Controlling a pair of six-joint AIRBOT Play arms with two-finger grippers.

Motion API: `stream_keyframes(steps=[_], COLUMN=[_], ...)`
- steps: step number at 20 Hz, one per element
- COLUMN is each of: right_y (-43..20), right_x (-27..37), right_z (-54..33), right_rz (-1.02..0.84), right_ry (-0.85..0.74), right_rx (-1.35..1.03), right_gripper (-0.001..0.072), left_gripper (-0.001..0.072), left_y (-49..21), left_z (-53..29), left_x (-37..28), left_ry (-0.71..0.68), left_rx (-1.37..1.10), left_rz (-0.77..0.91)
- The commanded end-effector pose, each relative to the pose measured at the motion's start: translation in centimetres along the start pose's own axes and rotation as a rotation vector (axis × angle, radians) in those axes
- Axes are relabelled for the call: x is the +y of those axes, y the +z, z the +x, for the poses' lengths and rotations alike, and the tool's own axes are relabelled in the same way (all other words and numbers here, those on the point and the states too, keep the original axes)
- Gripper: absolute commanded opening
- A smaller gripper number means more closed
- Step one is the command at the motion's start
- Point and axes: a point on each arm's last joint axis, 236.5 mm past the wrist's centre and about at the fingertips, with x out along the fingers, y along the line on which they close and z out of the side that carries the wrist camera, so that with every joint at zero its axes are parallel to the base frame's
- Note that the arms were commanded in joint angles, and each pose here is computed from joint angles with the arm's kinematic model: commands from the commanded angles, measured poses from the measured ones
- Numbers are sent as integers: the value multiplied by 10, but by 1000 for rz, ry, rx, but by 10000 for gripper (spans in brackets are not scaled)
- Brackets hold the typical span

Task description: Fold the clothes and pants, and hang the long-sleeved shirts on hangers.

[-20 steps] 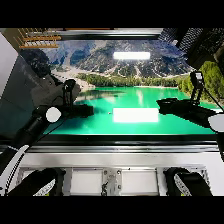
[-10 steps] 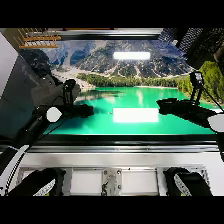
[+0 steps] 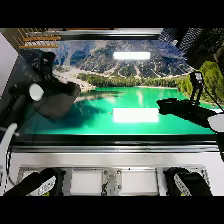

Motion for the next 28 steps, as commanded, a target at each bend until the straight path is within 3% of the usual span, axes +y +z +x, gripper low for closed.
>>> stream_keyframes(steps=[1, 7, 12, 13, 15, 16, 19, 23, 28], right_y=[0, 0, 0, 0, 0, 0, 1, 5, 20], right_x=[0, 0, 0, 0, 0, 0, 0, 12, -42], right_z=[0, 0, 0, 0, 0, 0, 0, -1, -27], right_rz=[0, 0, 0, 0, 0, 0, 1, 46, -94], right_ry=[1, 0, 0, 0, 0, 0, 0, 50, -169], right_rx=[0, 0, 0, 0, 0, 0, -3, -21, -53], right_gripper=[18, 18, 18, 19, 18, 18, 18, 18, 16], left_gripper=[707, 708, 705, 539, 58, 3, 3, 3, 4], left_y=[2, -5, -19, -24, -36, -39, -20, 11, -10], left_z=[29, 112, 128, 125, 116, 109, 76, -8, -76], left_x=[69, 61, 19, 14, 0, -8, -79, -224, -358], left_ry=[99, 49, -51, -62, -91, -105, -274, -589, -775], left_rx=[136, 246, 297, 321, 394, 428, 394, 226, 96], left_rz=[111, 168, 202, 208, 217, 208, 189, 235, 409])
